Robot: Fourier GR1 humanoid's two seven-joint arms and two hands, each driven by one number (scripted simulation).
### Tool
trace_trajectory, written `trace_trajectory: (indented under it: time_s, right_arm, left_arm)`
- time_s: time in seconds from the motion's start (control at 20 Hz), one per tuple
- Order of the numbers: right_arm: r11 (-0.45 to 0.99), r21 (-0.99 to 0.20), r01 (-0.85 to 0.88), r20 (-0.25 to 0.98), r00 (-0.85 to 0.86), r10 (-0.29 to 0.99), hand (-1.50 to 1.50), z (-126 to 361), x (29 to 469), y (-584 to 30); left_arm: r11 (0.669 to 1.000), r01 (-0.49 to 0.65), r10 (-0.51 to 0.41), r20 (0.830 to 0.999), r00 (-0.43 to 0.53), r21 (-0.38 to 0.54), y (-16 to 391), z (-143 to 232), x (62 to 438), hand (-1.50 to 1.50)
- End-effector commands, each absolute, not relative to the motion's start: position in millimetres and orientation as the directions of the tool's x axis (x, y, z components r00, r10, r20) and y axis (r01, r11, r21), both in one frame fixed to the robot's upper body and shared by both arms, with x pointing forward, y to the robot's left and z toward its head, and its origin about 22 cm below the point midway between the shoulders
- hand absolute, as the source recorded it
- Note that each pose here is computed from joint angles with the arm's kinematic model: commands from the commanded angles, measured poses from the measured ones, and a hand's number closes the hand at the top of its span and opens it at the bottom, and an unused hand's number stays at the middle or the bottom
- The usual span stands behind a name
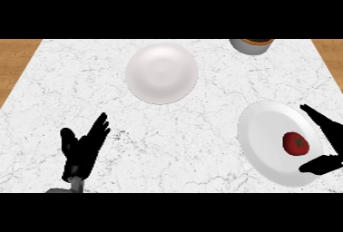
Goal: Pick the tomato from the plate and place it in the plate
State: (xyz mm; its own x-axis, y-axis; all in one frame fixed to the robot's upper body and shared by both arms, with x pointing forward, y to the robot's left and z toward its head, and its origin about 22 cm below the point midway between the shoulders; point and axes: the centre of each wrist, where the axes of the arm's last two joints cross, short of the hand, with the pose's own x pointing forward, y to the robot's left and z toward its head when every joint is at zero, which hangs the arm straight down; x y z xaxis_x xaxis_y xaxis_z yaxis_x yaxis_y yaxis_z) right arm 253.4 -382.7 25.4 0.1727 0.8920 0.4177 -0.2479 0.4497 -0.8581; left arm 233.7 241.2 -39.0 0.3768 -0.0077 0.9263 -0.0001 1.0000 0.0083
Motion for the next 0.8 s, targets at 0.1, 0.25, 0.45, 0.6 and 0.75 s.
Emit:
trace_trajectory:
  time_s: [0.1,0.25,0.45,0.6,0.75]
  right_arm:
    - [0.442,-0.851,-0.285,0.412,0.161,0.897,-1.50,-7.1,250.4,-370.4]
    - [0.407,-0.849,-0.337,0.369,0.174,0.913,-1.50,-11.3,257.6,-380.8]
    - [0.292,-0.888,-0.357,0.294,0.048,0.954,1.50,-21.2,256.3,-366.8]
    - [0.297,-0.900,-0.319,0.294,0.060,0.954,1.50,-28.0,257.3,-363.0]
    - [0.285,-0.914,-0.288,0.282,0.052,0.958,1.50,-24.8,264.1,-352.1]
  left_arm:
    - [1.000,-0.004,-0.016,0.929,0.369,0.019,227.3,-43.0,239.3,0.00]
    - [1.000,0.023,-0.014,0.928,0.371,0.006,235.9,-40.8,233.4,0.00]
    - [1.000,0.005,-0.016,0.925,0.379,0.015,243.2,-37.0,252.7,0.00]
    - [1.000,0.020,-0.007,0.923,0.384,-0.001,226.9,-35.1,230.0,0.00]
    - [1.000,-0.002,0.005,0.928,0.372,-0.004,234.8,-19.3,225.0,0.00]
